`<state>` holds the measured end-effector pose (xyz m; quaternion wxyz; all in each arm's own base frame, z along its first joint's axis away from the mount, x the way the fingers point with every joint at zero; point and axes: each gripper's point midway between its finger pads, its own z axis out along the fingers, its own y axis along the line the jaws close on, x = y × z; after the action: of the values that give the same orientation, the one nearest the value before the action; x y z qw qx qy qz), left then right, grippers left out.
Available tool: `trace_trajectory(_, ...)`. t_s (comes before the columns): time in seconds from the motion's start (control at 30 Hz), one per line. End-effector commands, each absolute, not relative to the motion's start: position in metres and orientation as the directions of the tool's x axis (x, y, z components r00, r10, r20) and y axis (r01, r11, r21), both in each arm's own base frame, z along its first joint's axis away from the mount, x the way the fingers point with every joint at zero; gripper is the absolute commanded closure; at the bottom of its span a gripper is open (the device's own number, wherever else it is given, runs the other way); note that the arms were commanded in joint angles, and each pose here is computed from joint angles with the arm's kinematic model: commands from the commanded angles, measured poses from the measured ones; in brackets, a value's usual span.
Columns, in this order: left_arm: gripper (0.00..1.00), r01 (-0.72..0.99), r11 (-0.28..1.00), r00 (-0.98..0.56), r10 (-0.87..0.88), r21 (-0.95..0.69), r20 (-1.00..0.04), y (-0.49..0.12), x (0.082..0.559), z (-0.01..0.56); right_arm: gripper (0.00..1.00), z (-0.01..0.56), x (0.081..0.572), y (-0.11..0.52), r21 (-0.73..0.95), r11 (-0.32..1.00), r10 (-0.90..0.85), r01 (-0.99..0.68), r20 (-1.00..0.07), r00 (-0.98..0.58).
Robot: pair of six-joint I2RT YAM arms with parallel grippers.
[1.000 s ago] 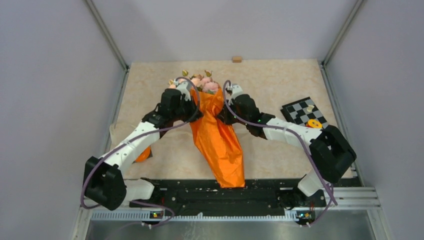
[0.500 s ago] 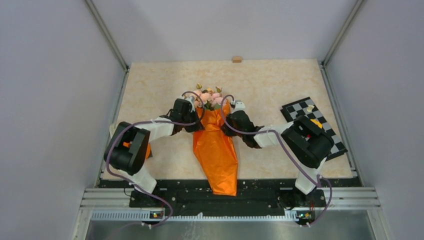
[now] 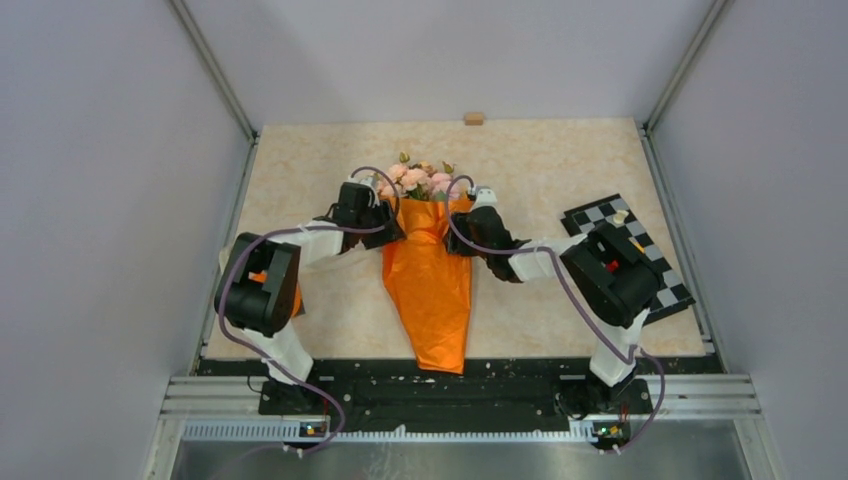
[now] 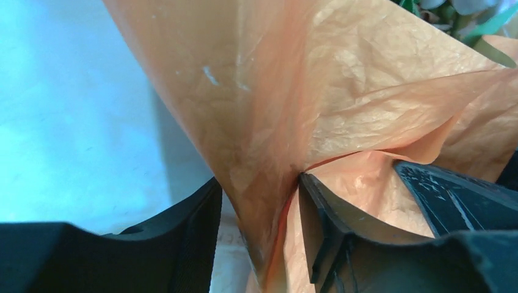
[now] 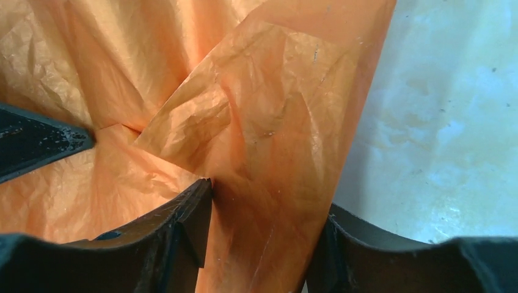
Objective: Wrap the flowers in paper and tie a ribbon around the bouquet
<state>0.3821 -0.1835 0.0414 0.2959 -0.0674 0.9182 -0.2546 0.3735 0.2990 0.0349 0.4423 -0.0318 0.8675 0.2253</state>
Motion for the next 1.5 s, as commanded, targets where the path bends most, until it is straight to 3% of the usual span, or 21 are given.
trace_trajectory(0.0, 0.45, -0.029, 0.889, -0.765, -0.314, -0.456, -0.563, -0.163, 0.386, 0.072, 0.43, 0.073, 0.375, 0.290, 0.325, 0.901, 0.124, -0.287, -0.827, -0.549)
trace_trajectory(0.07, 0.41, -0.095, 0.905, -0.746, -0.341, -0.415, -0.572, -0.149, 0.383, 0.077, 0.36, 0.082, 0.373, 0.284, 0.303, 0.911, 0.111, -0.281, -0.834, -0.541)
trace_trajectory(0.13, 0.28, -0.180, 0.919, -0.717, -0.367, -0.350, -0.593, -0.129, 0.380, 0.084, 0.28, 0.087, 0.370, 0.277, 0.279, 0.921, 0.094, -0.273, -0.838, -0.538)
trace_trajectory(0.2, 0.20, -0.229, 0.924, -0.701, -0.375, -0.306, -0.606, -0.114, 0.373, 0.093, 0.25, 0.094, 0.366, 0.273, 0.268, 0.924, 0.088, -0.273, -0.844, -0.529)
trace_trajectory(0.3, 0.02, -0.271, 0.918, -0.671, -0.396, -0.290, -0.626, -0.103, 0.365, 0.108, 0.23, 0.105, 0.360, 0.269, 0.253, 0.925, 0.078, -0.282, -0.856, -0.512)
trace_trajectory(0.6, 0.01, -0.578, 0.790, -0.562, -0.568, -0.206, -0.601, -0.053, 0.316, 0.102, 0.21, 0.134, 0.343, 0.238, 0.063, 0.977, -0.027, -0.206, -0.914, -0.404)
trace_trajectory(0.83, 0.01, -0.731, 0.643, -0.469, -0.715, -0.227, -0.518, -0.024, 0.306, 0.071, 0.22, 0.148, 0.311, 0.278, 0.099, 0.901, -0.057, -0.422, -0.938, -0.341)
trace_trajectory(0.97, 0.01, -0.801, 0.520, -0.363, -0.815, -0.296, -0.451, -0.009, 0.313, 0.054, 0.22, 0.156, 0.306, 0.287, 0.131, 0.876, -0.027, -0.465, -0.947, -0.319)
trace_trajectory(1.2, 0.01, -0.949, 0.264, -0.145, -0.849, -0.171, -0.509, 0.035, 0.301, 0.044, 0.22, 0.149, 0.301, 0.274, 0.124, 0.888, -0.026, -0.442, -0.948, -0.317)
trace_trajectory(1.33, 0.02, -0.974, 0.195, -0.110, -0.847, -0.111, -0.520, 0.050, 0.299, 0.031, 0.22, 0.152, 0.301, 0.265, 0.116, 0.902, -0.016, -0.415, -0.953, -0.302)
trace_trajectory(1.4, 0.06, -0.983, 0.159, -0.091, -0.857, -0.093, -0.507, 0.059, 0.299, 0.023, 0.22, 0.154, 0.302, 0.261, 0.116, 0.909, -0.006, -0.400, -0.956, -0.292)
trace_trajectory(1.47, 0.18, -0.984, 0.154, -0.091, -0.867, -0.090, -0.490, 0.060, 0.301, 0.018, 0.21, 0.155, 0.303, 0.256, 0.114, 0.919, 0.003, -0.378, -0.959, -0.282)
